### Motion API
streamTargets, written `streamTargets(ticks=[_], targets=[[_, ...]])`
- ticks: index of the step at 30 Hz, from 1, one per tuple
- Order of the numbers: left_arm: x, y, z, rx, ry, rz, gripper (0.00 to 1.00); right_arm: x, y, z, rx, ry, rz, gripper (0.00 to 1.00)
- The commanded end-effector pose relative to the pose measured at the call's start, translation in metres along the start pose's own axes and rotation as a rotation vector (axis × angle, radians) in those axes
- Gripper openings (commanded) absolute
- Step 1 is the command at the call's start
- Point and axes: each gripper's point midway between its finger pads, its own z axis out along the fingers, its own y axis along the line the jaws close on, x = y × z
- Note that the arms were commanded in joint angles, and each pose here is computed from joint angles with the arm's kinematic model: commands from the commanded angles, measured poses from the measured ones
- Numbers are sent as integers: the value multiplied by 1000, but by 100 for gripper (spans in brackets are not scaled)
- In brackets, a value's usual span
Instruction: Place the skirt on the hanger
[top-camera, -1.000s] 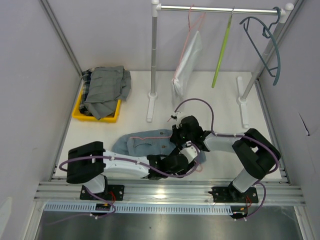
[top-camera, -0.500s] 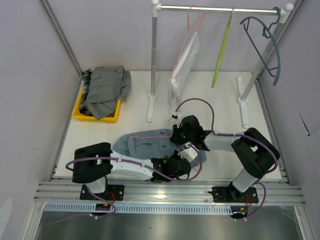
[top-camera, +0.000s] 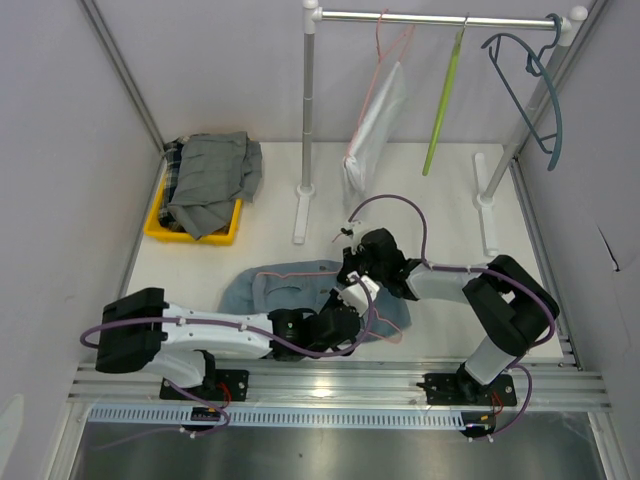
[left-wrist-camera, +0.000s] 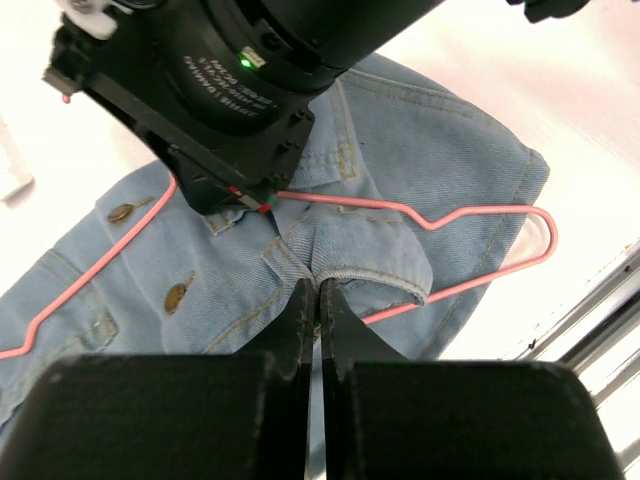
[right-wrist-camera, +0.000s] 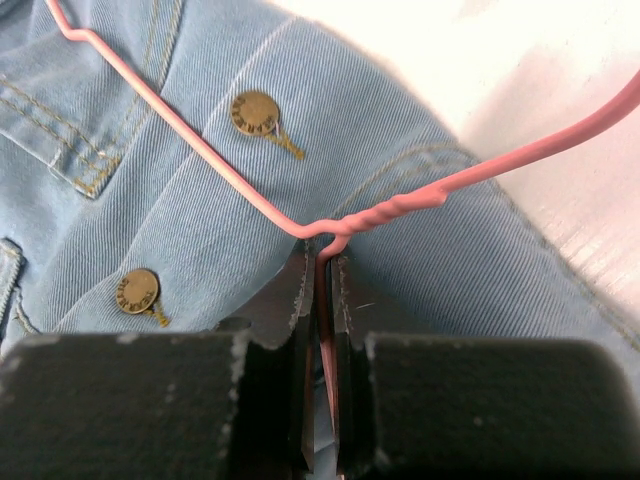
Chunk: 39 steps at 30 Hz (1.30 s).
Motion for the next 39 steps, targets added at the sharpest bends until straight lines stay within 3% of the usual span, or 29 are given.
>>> streamTargets(ticks=[1, 7, 15, 23, 29, 39], targets=[[-52, -1, -16, 31, -102, -65, 0, -8, -5, 5, 43, -10, -41, 0], [-72, 18, -23, 39, -104, -119, 0, -4, -4, 9, 76, 4, -76, 0], [-92, 10, -38, 236, -35, -137, 0, -10, -9, 10, 141, -2, -119, 0], [-50, -39, -64, 582, 90, -119, 0, -47, -9, -2, 168, -91, -154, 0], [-4, -50, -65, 647, 207, -109, 0, -72, -18, -12, 112, -146, -169, 0], [30, -60, -60, 688, 304, -99, 0, -115, -38, -28, 114, -227, -201, 0]])
